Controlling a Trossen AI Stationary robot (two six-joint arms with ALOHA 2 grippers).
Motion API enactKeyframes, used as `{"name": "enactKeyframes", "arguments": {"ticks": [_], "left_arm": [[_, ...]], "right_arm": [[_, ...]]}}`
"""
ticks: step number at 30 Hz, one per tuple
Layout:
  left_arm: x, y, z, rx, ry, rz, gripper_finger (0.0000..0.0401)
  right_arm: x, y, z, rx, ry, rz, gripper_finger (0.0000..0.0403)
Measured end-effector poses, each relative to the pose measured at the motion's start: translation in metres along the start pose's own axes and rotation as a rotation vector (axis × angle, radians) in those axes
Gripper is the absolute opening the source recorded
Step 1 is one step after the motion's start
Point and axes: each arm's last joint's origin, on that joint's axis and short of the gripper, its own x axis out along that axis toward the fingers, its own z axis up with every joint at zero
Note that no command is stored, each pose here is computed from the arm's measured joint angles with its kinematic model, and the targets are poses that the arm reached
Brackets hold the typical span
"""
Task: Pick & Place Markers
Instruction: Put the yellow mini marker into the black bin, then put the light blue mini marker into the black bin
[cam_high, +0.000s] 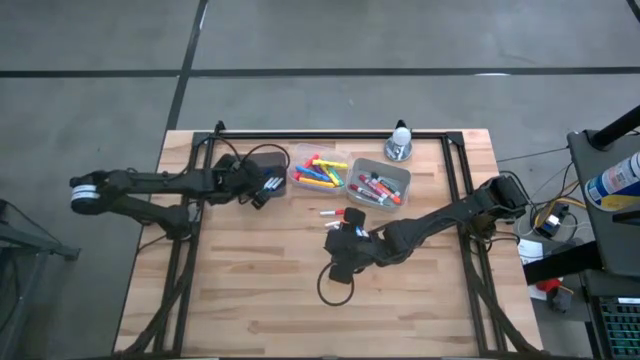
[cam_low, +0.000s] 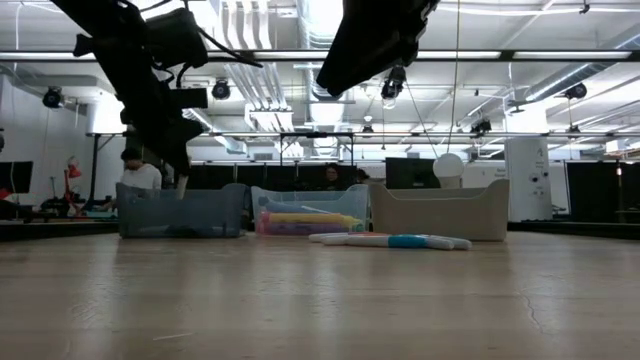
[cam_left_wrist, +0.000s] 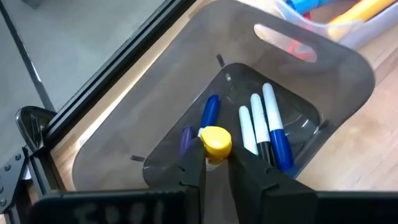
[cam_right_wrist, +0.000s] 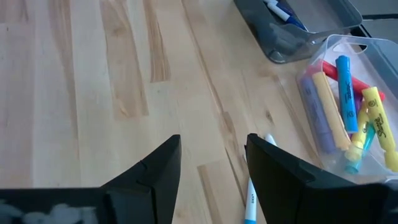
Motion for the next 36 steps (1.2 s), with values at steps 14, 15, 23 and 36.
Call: {"name": "enactKeyframes", "arguments": {"ticks": [14,15,23,36], "left_arm": [[-0.004,0.002,0.005,-0.037,-0.013,-0.001,0.0146],[-0.004,0.002,0.005,-0.035,-0.011,-0.001,0.0146],[-0.010,0.005,0.005,-0.035,-0.025,-0.024,0.0147],[-0.047,0.007,0.026,-0.126,-0.141,-0.209,0.0147]], "right_arm": [[0.000,0.000,0.000,0.001,0.000,0.000,0.0173],[0.000,0.000,0.000,0.000,0.000,0.000,0.0173],[0.001,0.000,-0.002,-0.004,0.004,-0.002,0.0173],[0.002,0.000,-0.005,-0.010,0.019,0.002,0.0173]]}}
